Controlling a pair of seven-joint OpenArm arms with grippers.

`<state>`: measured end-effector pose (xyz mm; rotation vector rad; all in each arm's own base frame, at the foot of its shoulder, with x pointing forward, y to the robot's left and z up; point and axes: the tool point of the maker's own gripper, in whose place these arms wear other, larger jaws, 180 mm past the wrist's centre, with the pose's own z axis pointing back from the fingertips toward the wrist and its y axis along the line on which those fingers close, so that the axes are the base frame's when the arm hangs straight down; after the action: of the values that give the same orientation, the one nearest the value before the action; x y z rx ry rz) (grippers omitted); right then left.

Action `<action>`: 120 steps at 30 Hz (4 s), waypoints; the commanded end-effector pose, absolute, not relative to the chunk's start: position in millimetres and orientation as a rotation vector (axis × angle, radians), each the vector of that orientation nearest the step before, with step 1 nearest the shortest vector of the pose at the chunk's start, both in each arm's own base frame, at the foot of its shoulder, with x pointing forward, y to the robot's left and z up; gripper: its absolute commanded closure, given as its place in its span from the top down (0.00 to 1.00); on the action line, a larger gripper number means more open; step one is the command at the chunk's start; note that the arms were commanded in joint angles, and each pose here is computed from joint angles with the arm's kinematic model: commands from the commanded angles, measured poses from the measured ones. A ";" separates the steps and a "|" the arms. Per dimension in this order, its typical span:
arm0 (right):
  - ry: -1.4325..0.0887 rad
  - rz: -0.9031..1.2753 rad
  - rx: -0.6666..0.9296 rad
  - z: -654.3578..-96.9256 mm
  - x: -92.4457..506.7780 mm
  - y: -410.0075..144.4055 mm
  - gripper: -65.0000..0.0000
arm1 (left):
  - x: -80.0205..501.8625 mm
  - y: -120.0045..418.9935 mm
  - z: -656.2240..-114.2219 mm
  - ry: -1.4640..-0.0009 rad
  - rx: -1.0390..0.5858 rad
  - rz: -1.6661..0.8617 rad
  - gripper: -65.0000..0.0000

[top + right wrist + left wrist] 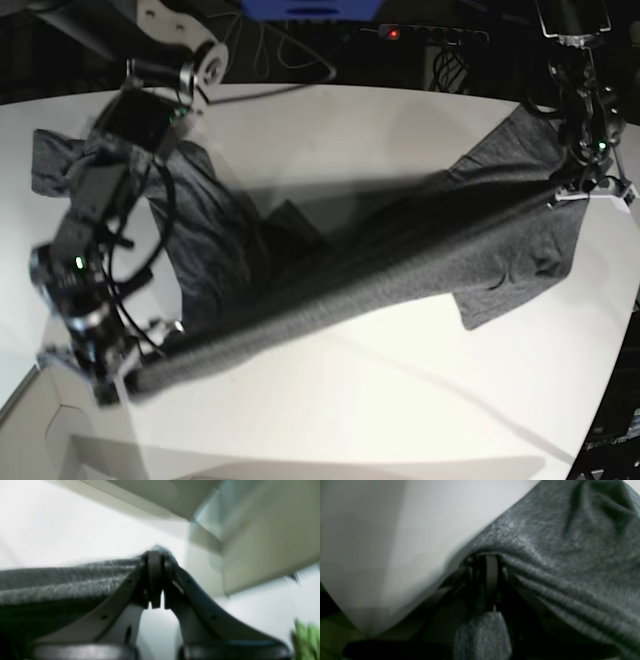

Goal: Layout the t-shirt on the table in an organized manner, then fold the t-shirt properly
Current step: 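Lift and swing the shirt with both grippers to lay it flat, then grasp the shirt's hem edge with the right gripper, then pull the grasped hem with the right gripper away from the left gripper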

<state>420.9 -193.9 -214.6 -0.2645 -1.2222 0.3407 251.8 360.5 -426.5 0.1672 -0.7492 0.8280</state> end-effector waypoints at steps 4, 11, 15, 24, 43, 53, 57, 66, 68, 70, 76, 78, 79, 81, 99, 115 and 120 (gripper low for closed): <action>-1.133 0.377 -0.295 -253.5 363.5 -197.4 0.00 | 261.2 366.8 -417.3 -0.773 0.172 0.835 0.10; -0.912 0.413 -0.290 -317.3 276.0 -202.5 0.00 | 270.0 366.0 -412.5 -0.790 0.166 0.832 0.10; -0.787 0.466 -0.284 -349.7 250.6 -211.7 0.00 | 275.6 365.7 -409.0 -0.801 0.162 0.831 0.10; -0.651 0.647 -0.227 -390.4 228.7 -199.2 0.00 | 276.6 364.6 -409.0 -0.802 0.155 0.833 0.10; -0.902 0.544 -0.411 -296.9 313.2 -235.2 0.36 | 276.9 364.3 -408.5 -0.803 0.153 0.833 0.10; -0.781 0.664 -0.151 -312.2 463.2 -121.7 0.79 | 277.5 363.5 -407.9 -0.805 0.151 0.833 0.10; -0.774 0.684 0.000 -334.6 484.8 -87.1 0.80 | 279.4 363.1 -404.8 -0.816 0.150 0.830 0.10; -0.845 0.644 0.235 -386.9 477.0 -61.4 0.80 | 279.3 355.9 -407.0 -0.816 0.135 0.845 0.10; -0.872 0.616 0.257 -386.8 478.5 -63.0 0.80 | 279.3 356.1 -407.0 -0.816 0.136 0.844 0.10; -0.906 0.564 0.269 -381.7 483.1 -70.8 0.80 | 278.7 356.1 -407.4 -0.815 0.137 0.844 0.10; -0.970 0.479 0.272 -367.4 495.6 -92.1 0.80 | 278.1 356.4 -408.9 -0.810 0.138 0.846 0.10; -0.967 0.477 0.262 -368.1 495.6 -98.4 0.80 | 277.8 355.9 -409.8 -0.808 0.137 0.847 0.10; -0.965 0.466 0.253 -370.1 495.4 -100.4 0.80 | 277.8 355.9 -409.8 -0.808 0.137 0.847 0.10; -0.960 0.437 0.221 -374.9 495.5 -107.0 0.80 | 277.8 355.9 -409.8 -0.808 0.137 0.847 0.10; -0.852 0.461 0.271 -426.5 458.0 -95.2 0.38 | 277.0 355.7 -410.8 -0.805 0.135 0.849 0.10; -1.343 0.423 0.096 -225.2 553.2 -137.3 0.00 | 273.2 354.8 -414.1 -0.794 0.134 0.850 0.10; -1.504 0.314 0.071 -153.1 570.3 -165.5 0.00 | 268.6 353.8 -415.7 -0.788 0.137 0.846 0.10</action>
<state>563.1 -162.7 -190.4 0.0779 -1.4095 0.3146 265.0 346.4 -425.2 0.1233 -0.7629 0.8499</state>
